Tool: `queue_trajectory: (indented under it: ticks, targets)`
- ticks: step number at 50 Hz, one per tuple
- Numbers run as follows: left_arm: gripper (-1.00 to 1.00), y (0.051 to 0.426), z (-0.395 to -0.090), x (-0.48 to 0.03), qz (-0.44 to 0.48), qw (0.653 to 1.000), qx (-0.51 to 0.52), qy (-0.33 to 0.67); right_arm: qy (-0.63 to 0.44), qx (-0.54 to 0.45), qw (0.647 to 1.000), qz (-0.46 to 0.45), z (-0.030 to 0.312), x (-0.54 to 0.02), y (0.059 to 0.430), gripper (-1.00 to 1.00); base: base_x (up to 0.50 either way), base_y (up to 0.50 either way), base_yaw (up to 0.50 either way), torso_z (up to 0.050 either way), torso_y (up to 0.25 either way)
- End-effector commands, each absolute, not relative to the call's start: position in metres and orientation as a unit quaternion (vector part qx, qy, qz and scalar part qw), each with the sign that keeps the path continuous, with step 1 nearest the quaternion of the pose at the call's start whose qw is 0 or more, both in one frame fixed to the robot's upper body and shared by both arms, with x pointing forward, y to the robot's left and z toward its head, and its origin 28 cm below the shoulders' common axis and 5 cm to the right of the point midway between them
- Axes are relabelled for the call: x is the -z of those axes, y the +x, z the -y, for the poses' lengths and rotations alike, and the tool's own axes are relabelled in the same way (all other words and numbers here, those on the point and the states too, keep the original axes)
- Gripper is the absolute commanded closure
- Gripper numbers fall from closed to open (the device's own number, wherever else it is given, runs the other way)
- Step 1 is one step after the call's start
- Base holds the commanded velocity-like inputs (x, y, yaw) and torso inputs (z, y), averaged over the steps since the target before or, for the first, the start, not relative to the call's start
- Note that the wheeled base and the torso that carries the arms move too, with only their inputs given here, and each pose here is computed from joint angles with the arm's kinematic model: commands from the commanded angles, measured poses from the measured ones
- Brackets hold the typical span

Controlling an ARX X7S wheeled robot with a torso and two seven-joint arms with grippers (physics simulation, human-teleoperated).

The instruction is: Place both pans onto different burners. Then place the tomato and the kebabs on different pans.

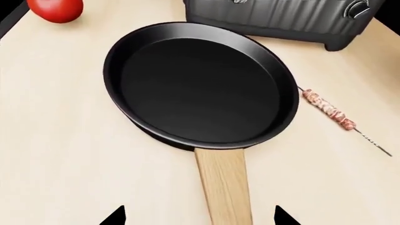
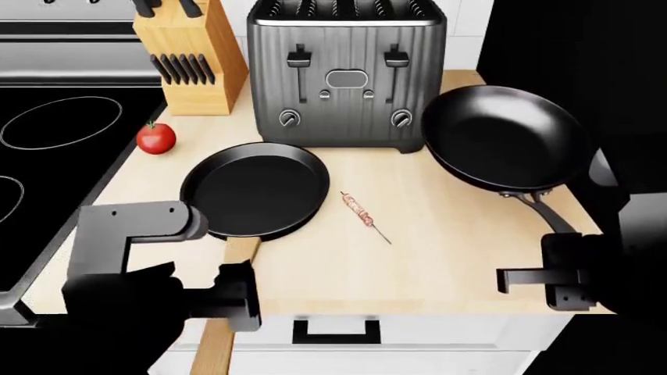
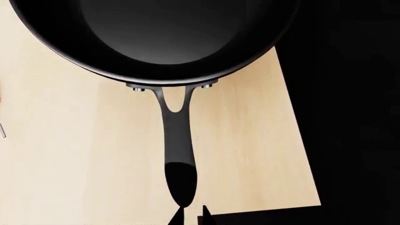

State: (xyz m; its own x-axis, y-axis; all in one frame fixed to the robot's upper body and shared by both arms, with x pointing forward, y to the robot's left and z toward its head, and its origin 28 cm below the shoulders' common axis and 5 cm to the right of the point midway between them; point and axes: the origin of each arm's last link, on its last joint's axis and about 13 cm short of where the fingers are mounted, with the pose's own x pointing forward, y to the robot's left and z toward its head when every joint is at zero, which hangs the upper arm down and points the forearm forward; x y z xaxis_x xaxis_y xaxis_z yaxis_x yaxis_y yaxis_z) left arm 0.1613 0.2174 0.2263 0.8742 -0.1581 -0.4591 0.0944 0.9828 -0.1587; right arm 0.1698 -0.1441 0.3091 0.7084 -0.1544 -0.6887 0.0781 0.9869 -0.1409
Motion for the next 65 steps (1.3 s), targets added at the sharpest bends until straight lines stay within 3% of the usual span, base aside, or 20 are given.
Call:
queue_trajectory:
  ticks: [1,33,65]
  targets:
    - [-1.00,0.163,-0.207,-0.216,-0.268,0.962,0.048,-0.034,-0.049,0.073,0.935,-0.343,0.146,-0.317,0.170,1.00,0.00,0.00,0.00,0.000,0.000]
    - [-1.00,0.164,-0.198,-0.197,-0.264,0.962,0.042,0.050,-0.049,0.072,0.933,-0.350,0.148,-0.312,0.169,1.00,0.00,0.00,0.00,0.001,0.001]
    - [-1.00,0.164,-0.189,-0.206,-0.246,0.966,0.081,0.002,-0.048,0.073,0.930,-0.356,0.149,-0.309,0.168,1.00,0.00,0.00,0.00,0.000,0.000]
